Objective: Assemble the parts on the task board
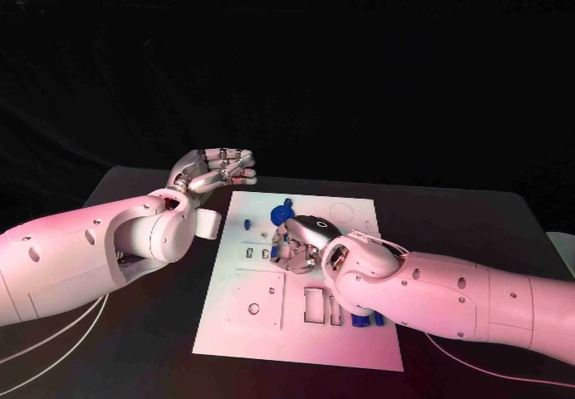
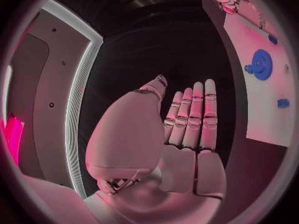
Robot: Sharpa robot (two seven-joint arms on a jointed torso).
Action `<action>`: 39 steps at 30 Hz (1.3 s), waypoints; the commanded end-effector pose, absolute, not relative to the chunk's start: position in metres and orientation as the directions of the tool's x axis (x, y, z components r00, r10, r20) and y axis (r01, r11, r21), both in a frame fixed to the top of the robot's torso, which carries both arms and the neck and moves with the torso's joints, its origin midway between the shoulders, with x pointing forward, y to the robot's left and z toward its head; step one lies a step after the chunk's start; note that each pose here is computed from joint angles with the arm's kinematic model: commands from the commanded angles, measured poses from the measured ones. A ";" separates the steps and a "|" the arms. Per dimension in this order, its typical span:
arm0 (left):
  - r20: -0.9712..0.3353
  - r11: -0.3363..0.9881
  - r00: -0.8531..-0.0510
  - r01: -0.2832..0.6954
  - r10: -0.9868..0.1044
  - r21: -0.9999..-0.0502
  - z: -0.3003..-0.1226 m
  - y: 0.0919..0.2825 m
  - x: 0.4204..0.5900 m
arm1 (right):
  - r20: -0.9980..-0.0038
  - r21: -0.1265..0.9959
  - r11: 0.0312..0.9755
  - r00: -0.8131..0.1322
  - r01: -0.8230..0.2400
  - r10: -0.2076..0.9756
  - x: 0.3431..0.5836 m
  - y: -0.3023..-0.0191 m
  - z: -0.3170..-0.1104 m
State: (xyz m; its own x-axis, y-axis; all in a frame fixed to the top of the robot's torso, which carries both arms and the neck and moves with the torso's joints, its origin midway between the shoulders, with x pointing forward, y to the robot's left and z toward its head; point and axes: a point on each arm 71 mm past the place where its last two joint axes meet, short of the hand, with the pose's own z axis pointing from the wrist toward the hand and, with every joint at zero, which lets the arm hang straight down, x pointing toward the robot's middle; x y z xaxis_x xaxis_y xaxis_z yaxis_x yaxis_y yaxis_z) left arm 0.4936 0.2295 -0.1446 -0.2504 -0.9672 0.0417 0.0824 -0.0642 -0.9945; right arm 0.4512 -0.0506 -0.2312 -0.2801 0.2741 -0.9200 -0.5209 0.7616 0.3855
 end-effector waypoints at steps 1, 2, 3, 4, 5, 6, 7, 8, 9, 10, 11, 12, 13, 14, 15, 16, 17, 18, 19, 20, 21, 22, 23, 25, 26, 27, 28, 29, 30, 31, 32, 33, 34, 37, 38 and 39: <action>0.043 -0.069 -0.263 0.089 -0.964 -0.994 -0.143 0.228 0.493 | -0.923 0.374 0.767 -0.288 -0.522 0.255 0.450 -0.050 -0.233; 0.043 -0.069 -0.263 0.089 -0.964 -0.994 -0.143 0.228 0.493 | -0.923 0.375 0.766 -0.287 -0.523 0.256 0.450 -0.050 -0.233; 0.043 -0.069 -0.264 0.089 -0.964 -0.994 -0.143 0.228 0.493 | -0.923 0.375 0.765 -0.286 -0.523 0.256 0.450 -0.050 -0.233; 0.043 -0.069 -0.264 0.088 -0.964 -0.994 -0.143 0.228 0.493 | -0.923 0.376 0.764 -0.285 -0.524 0.258 0.450 -0.050 -0.233; 0.043 -0.069 -0.264 0.088 -0.964 -0.994 -0.143 0.228 0.493 | -0.923 0.377 0.763 -0.283 -0.525 0.260 0.450 -0.050 -0.233; 0.043 -0.069 -0.264 0.088 -0.964 -0.994 -0.143 0.228 0.493 | -0.923 0.377 0.762 -0.282 -0.526 0.262 0.450 -0.049 -0.232; 0.043 -0.069 -0.264 0.087 -0.964 -0.994 -0.143 0.228 0.493 | -0.923 0.377 0.761 -0.279 -0.528 0.263 0.450 -0.049 -0.232; 0.043 -0.068 -0.264 0.087 -0.964 -0.994 -0.144 0.228 0.494 | -0.923 0.377 0.760 -0.277 -0.529 0.265 0.450 -0.049 -0.232; 0.043 -0.068 -0.263 0.086 -0.964 -0.994 -0.144 0.228 0.494 | -0.923 0.378 0.759 -0.275 -0.530 0.267 0.449 -0.049 -0.231; 0.043 -0.068 -0.263 0.086 -0.964 -0.994 -0.144 0.228 0.494 | -0.924 0.378 0.759 -0.274 -0.531 0.268 0.449 -0.049 -0.231; 0.043 -0.068 -0.263 0.085 -0.964 -0.994 -0.144 0.228 0.494 | -0.924 0.378 0.758 -0.273 -0.531 0.269 0.449 -0.049 -0.231; 0.043 -0.068 -0.263 0.085 -0.964 -0.994 -0.144 0.228 0.494 | -0.924 0.378 0.758 -0.272 -0.532 0.270 0.449 -0.049 -0.231; 0.043 -0.067 -0.263 0.084 -0.964 -0.994 -0.144 0.229 0.494 | -0.924 0.378 0.757 -0.270 -0.533 0.271 0.449 -0.049 -0.231; 0.043 -0.067 -0.263 0.084 -0.964 -0.994 -0.144 0.229 0.494 | -0.924 0.379 0.757 -0.268 -0.533 0.274 0.449 -0.049 -0.230; 0.043 -0.067 -0.263 0.083 -0.964 -0.994 -0.144 0.229 0.494 | -0.924 0.379 0.756 -0.265 -0.534 0.277 0.449 -0.049 -0.230; 0.043 -0.067 -0.263 0.083 -0.964 -0.994 -0.144 0.229 0.494 | -0.924 0.380 0.755 -0.262 -0.534 0.280 0.449 -0.049 -0.230; 0.043 -0.067 -0.264 0.083 -0.964 -0.994 -0.144 0.229 0.494 | -0.923 0.381 0.754 -0.259 -0.535 0.283 0.449 -0.049 -0.229; 0.043 -0.067 -0.264 0.082 -0.964 -0.994 -0.144 0.229 0.494 | -0.923 0.382 0.753 -0.256 -0.536 0.286 0.448 -0.049 -0.229; 0.043 -0.067 -0.264 0.082 -0.964 -0.994 -0.144 0.229 0.494 | -0.923 0.382 0.752 -0.254 -0.538 0.288 0.448 -0.049 -0.229; 0.043 -0.067 -0.264 0.081 -0.963 -0.994 -0.144 0.229 0.494 | -0.923 0.384 0.750 -0.250 -0.539 0.292 0.447 -0.049 -0.228; 0.043 -0.067 -0.265 0.081 -0.963 -0.994 -0.144 0.229 0.494 | -0.923 0.385 0.748 -0.247 -0.540 0.297 0.447 -0.050 -0.227; 0.042 -0.065 -0.265 0.080 -0.963 -0.995 -0.144 0.229 0.494 | -0.922 0.388 0.746 -0.241 -0.542 0.304 0.446 -0.051 -0.226; 0.038 -0.061 -0.267 0.079 -0.963 -0.995 -0.144 0.229 0.494 | -0.920 0.391 0.742 -0.234 -0.544 0.313 0.445 -0.052 -0.225; 0.026 -0.048 -0.273 0.075 -0.962 -0.996 -0.145 0.229 0.494 | -0.915 0.402 0.732 -0.217 -0.550 0.339 0.443 -0.055 -0.222; 0.016 -0.037 -0.276 0.071 -0.961 -0.997 -0.146 0.229 0.494 | -0.910 0.411 0.724 -0.206 -0.554 0.359 0.441 -0.059 -0.219; 0.003 -0.023 -0.281 0.066 -0.960 -0.998 -0.146 0.230 0.494 | -0.903 0.423 0.714 -0.195 -0.558 0.383 0.440 -0.062 -0.216; -0.013 -0.004 -0.288 0.059 -0.958 -0.998 -0.147 0.230 0.494 | -0.893 0.440 0.698 -0.189 -0.564 0.409 0.440 -0.067 -0.212; -0.034 0.021 -0.297 0.045 -0.954 -0.999 -0.149 0.230 0.494 | -0.880 0.460 0.678 -0.193 -0.573 0.434 0.439 -0.072 -0.207; -0.052 0.046 -0.307 0.027 -0.950 -0.999 -0.151 0.230 0.494 | -0.869 0.479 0.660 -0.205 -0.579 0.450 0.440 -0.077 -0.203; -0.070 0.071 -0.321 0.008 -0.944 -0.997 -0.153 0.230 0.495 | -0.857 0.499 0.643 -0.222 -0.581 0.465 0.441 -0.082 -0.200; -0.096 0.107 -0.344 -0.011 -0.934 -0.994 -0.155 0.230 0.495 | -0.841 0.527 0.625 -0.248 -0.575 0.481 0.444 -0.089 -0.195; -0.123 0.142 -0.366 -0.023 -0.922 -0.990 -0.157 0.229 0.495 | -0.826 0.551 0.613 -0.269 -0.566 0.495 0.446 -0.095 -0.192; -0.155 0.181 -0.390 -0.030 -0.908 -0.983 -0.159 0.229 0.495 | -0.811 0.575 0.602 -0.287 -0.554 0.510 0.449 -0.101 -0.188; -0.241 0.293 -0.453 -0.047 -0.858 -0.955 -0.165 0.227 0.494 | -0.766 0.634 0.574 -0.324 -0.517 0.555 0.454 -0.120 -0.177; -0.261 0.324 -0.471 -0.056 -0.843 -0.944 -0.167 0.226 0.494 | -0.755 0.648 0.568 -0.329 -0.507 0.567 0.455 -0.126 -0.175; -0.280 0.355 -0.488 -0.067 -0.827 -0.932 -0.169 0.225 0.494 | -0.745 0.659 0.564 -0.332 -0.497 0.579 0.455 -0.132 -0.172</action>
